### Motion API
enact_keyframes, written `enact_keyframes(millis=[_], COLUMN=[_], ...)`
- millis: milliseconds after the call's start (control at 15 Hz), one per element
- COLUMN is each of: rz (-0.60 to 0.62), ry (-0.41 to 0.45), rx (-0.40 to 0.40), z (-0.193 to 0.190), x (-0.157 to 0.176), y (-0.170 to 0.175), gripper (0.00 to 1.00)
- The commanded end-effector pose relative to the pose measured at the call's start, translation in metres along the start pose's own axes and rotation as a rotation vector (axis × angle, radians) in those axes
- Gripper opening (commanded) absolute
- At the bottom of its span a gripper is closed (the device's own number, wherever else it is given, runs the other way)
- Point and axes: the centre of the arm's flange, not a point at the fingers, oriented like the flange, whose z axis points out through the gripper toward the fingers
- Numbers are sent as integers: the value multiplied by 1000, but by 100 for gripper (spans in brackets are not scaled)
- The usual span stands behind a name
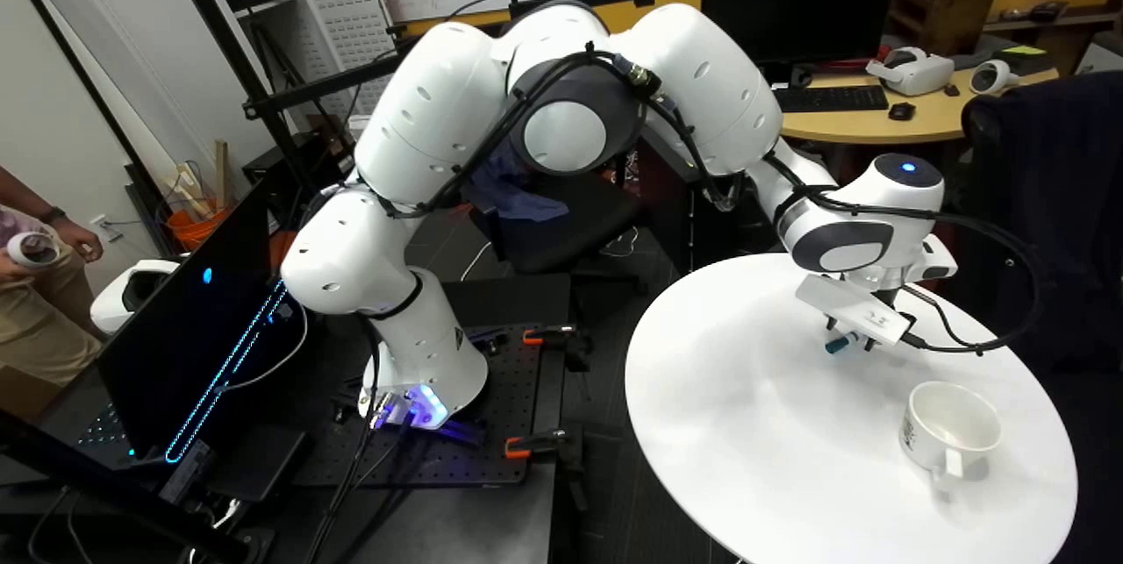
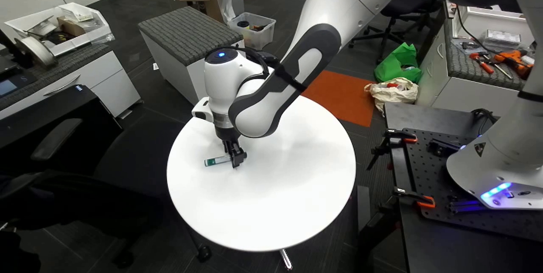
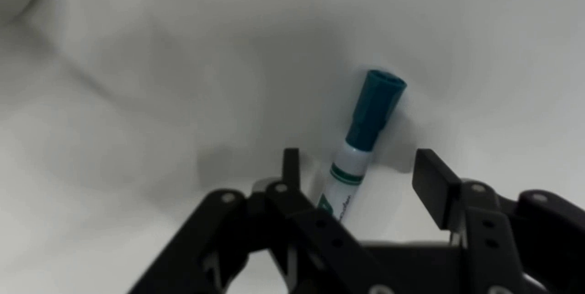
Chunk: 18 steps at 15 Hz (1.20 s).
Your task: Put the marker inside the mug cup
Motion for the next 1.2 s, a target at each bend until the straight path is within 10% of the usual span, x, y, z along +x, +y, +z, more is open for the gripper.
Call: enact_keyframes(millis=[0,333,1133], rz=[18,20,91], ry=[-22,-22,-3], rx=[-7,-9,-149], z=[-2,-2,-85], x=[11,13,18], y=[6,6,0], gripper=[34,1,5])
